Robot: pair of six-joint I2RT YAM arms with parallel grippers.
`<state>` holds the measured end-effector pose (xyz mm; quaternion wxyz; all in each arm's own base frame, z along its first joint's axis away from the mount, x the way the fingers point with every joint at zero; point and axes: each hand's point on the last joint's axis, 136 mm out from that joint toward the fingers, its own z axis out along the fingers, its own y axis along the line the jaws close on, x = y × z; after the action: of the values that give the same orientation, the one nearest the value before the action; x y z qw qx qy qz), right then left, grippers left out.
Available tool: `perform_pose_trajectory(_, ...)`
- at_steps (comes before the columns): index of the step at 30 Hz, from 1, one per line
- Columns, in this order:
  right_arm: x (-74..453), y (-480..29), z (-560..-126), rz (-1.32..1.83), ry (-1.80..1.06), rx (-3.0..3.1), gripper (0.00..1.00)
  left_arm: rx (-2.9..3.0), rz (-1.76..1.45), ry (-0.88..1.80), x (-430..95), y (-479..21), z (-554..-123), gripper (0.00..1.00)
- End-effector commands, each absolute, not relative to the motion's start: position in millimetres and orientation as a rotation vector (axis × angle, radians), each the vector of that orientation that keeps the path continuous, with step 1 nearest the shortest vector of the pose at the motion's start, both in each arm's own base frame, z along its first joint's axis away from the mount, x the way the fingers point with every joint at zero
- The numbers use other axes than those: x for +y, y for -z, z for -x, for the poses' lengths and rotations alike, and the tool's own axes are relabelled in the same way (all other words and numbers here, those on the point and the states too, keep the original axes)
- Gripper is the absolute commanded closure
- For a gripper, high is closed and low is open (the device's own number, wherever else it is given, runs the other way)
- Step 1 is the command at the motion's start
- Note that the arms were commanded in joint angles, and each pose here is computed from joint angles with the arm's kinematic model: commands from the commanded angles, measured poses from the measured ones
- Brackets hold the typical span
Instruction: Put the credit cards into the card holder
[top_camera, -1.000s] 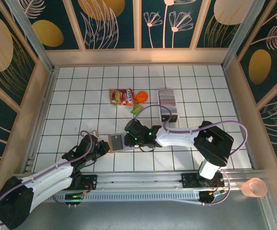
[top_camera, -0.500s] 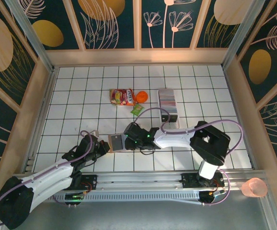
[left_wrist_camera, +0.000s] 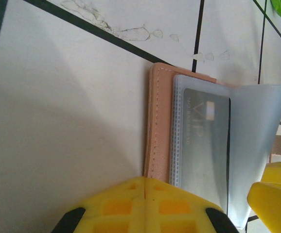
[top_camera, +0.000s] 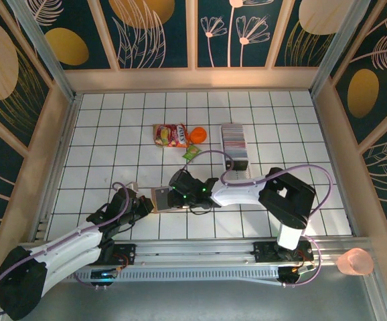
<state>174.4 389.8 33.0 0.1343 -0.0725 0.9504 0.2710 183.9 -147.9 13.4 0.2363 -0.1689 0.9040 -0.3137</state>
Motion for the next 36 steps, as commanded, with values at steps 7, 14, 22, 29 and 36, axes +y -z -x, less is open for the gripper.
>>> perform_pose_trajectory(7,427.3,-44.2,-169.4,0.210,-0.989,2.707,0.57,2.498,0.465,0.835,-142.9,-6.3,-177.0,1.00)
perform_pose_trajectory(14,445.7,-62.6,-168.7,0.215,-1.101,2.631,0.57,2.493,0.475,0.838,-141.9,-5.6,-176.7,1.00)
perform_pose_trajectory(22,467.3,-92.5,-164.9,0.217,-1.311,2.526,0.57,2.482,0.484,0.830,-139.7,-7.0,-177.6,1.00)
perform_pose_trajectory(29,479.5,-147.8,-162.2,0.292,-1.475,2.357,0.57,2.456,0.500,0.826,-137.2,-11.5,-179.9,1.00)
perform_pose_trajectory(36,470.9,-204.1,-165.3,0.367,-1.517,2.168,0.57,2.437,0.516,0.817,-135.4,-14.8,-183.2,1.00)
